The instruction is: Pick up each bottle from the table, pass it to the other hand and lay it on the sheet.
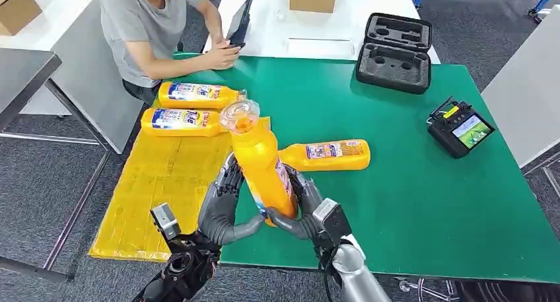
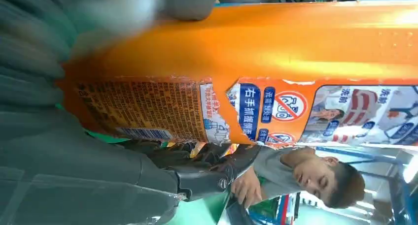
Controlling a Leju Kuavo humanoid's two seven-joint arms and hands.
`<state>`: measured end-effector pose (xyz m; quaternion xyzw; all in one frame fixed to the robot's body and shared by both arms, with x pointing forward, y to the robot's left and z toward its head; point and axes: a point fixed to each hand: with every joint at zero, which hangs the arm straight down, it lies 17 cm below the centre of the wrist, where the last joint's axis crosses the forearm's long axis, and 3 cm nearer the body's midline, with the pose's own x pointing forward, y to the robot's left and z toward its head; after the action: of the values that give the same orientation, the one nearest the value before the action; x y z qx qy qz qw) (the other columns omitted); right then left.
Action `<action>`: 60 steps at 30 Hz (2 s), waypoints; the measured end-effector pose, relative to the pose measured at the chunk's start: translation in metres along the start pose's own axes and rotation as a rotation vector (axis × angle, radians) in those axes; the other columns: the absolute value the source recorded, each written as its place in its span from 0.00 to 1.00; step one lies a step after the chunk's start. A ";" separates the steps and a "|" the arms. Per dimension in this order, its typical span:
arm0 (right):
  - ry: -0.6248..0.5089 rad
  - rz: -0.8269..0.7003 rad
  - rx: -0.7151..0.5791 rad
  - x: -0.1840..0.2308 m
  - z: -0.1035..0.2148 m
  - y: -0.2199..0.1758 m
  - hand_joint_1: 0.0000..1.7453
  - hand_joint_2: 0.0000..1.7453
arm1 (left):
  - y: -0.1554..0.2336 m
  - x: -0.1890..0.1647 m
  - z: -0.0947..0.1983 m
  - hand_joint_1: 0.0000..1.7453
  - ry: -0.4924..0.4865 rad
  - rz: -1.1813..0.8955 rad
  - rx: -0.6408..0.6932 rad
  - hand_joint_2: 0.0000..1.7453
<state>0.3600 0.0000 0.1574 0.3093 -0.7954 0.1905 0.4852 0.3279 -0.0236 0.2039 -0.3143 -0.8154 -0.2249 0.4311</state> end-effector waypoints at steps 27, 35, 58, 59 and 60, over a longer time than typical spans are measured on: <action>0.006 0.049 0.021 -0.004 -0.002 0.015 1.00 1.00 | 0.021 -0.026 -0.009 0.00 0.058 -0.020 0.047 1.00; 0.017 0.054 0.008 -0.007 0.002 0.010 1.00 1.00 | 0.031 -0.039 -0.003 0.00 0.092 -0.081 0.088 1.00; 0.037 0.035 0.020 -0.012 0.009 0.010 1.00 1.00 | 0.028 -0.045 0.002 0.77 0.112 -0.050 0.077 1.00; 0.040 0.034 0.024 -0.014 0.009 0.011 1.00 1.00 | 0.028 -0.045 0.002 0.95 0.112 -0.045 0.078 1.00; 0.042 0.033 0.024 -0.014 0.009 0.012 1.00 1.00 | 0.028 -0.045 0.002 0.98 0.111 -0.039 0.077 1.00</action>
<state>0.3506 0.0076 0.1403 0.2981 -0.7875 0.2144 0.4949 0.3658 -0.0173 0.1676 -0.2685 -0.8043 -0.2190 0.4828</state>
